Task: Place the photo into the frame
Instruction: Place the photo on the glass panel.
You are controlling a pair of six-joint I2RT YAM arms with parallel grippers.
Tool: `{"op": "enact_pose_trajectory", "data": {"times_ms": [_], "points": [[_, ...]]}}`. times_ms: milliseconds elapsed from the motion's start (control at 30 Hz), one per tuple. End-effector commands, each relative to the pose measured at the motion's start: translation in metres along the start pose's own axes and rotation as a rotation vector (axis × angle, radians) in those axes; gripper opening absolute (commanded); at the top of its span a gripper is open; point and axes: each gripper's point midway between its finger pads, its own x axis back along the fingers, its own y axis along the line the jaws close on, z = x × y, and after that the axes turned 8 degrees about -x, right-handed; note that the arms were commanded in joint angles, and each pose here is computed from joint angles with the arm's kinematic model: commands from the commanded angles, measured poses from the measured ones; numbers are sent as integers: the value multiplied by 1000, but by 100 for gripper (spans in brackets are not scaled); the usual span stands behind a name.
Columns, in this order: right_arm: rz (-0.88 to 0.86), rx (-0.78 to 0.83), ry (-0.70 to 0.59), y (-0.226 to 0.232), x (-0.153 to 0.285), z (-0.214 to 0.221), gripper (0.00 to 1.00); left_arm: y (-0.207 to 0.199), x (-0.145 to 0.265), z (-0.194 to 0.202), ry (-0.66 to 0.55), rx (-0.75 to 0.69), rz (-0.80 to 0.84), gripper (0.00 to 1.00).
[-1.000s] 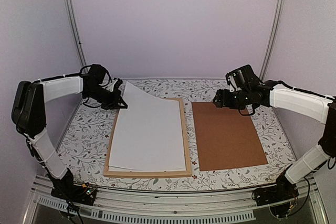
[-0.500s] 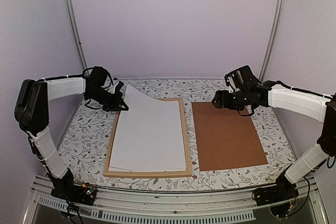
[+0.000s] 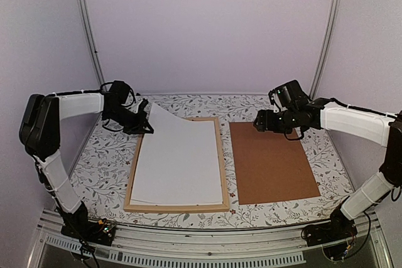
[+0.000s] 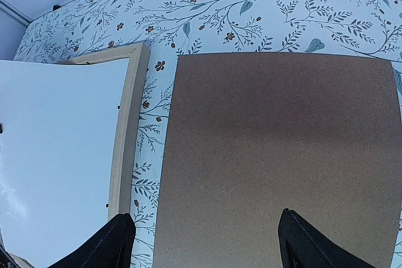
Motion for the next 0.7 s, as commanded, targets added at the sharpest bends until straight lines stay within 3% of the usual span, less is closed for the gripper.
{"op": "enact_pose_trajectory", "data": {"times_ms": [0, 333, 667], "points": [[12, 3, -13, -5, -1, -1, 83, 1, -2, -9, -19, -11, -7, 3], [19, 1, -28, -8, 3, -2, 93, 5, -6, -9, -7, -8, -31, 3], [19, -3, -11, -8, -2, 2, 95, 12, -9, -6, 11, -3, -61, 6]]}}
